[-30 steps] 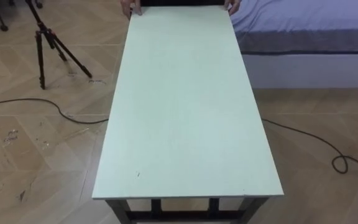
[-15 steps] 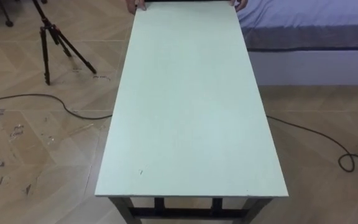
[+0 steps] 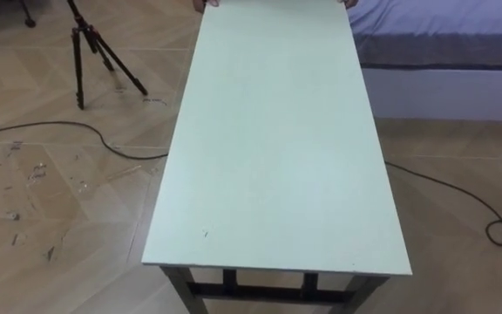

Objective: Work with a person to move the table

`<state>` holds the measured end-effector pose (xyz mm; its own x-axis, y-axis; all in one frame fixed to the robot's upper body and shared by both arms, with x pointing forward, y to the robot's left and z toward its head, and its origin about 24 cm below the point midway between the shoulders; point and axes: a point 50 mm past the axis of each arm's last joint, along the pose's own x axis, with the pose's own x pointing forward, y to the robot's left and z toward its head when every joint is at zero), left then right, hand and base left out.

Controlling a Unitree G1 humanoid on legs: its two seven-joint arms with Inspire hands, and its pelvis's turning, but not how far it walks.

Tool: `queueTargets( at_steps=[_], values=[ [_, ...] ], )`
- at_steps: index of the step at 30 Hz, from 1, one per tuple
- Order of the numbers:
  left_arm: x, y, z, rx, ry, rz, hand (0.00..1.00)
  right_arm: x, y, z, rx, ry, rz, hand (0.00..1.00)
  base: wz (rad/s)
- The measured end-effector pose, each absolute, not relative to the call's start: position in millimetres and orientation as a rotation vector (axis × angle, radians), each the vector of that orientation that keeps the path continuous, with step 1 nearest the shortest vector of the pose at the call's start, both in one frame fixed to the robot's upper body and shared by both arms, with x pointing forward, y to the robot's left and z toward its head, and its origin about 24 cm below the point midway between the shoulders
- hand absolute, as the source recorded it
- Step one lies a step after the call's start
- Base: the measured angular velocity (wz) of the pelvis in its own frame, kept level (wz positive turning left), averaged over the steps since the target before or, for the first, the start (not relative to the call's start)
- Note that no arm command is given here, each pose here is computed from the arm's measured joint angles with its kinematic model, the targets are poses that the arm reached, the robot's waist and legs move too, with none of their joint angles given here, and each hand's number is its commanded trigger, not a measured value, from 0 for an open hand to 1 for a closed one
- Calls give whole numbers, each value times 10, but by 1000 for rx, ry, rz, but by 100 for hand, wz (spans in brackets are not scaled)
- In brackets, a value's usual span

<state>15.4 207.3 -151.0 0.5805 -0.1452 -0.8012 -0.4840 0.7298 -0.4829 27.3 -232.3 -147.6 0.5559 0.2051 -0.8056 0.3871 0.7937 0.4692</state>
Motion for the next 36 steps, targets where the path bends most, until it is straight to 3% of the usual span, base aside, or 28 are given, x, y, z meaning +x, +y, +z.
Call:
queueTargets(
  at_steps=[13,18,20,23,36],
  values=[
    [362,2061,-1278,-846,795,134,0,436,-2182,-1276,752,846,-5,0,-1],
    [749,1783,-1079,-972,635,-18,0,677,-1845,-1144,783,773,215,0,1],
    [731,1669,-1071,-1024,645,-44,0,767,-1577,-1084,853,729,334,0,0],
    [773,1507,-1029,-1050,659,-129,0,811,-1409,-1081,877,763,422,0,3],
    [1114,1363,-719,-1133,533,-297,0,1069,-1422,-931,915,685,480,0,-4]
  ],
)
